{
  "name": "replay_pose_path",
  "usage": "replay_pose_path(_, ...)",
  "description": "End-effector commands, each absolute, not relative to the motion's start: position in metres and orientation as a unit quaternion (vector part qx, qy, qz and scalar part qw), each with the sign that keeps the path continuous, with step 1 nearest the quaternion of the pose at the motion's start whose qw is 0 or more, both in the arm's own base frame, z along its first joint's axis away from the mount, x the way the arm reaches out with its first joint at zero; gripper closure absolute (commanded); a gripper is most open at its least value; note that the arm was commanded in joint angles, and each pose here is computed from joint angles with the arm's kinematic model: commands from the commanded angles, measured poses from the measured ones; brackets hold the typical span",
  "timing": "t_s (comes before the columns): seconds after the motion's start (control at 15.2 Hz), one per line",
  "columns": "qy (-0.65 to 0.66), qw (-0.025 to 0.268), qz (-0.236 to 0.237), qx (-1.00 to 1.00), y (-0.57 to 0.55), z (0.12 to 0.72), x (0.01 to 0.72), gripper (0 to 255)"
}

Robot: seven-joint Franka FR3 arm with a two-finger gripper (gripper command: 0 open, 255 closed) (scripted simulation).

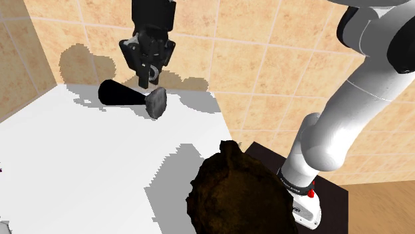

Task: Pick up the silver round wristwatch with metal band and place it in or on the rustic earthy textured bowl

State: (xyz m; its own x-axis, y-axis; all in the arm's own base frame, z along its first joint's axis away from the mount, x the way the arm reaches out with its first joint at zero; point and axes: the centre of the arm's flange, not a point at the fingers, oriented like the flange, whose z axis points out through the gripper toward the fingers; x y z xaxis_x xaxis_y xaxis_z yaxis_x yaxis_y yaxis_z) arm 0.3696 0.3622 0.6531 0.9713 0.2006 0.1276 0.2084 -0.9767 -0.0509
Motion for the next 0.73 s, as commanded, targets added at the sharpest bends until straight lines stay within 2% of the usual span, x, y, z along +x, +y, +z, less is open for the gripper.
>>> replay_pose_path(0.0, -0.103, 0.032, -0.061, -0.992, 0.364, 0.653, 0.345, 255)
replay_pose_path(0.66, -0.103, 0.032, -0.061, -0.992, 0.373, 0.651, 0.213, 255)
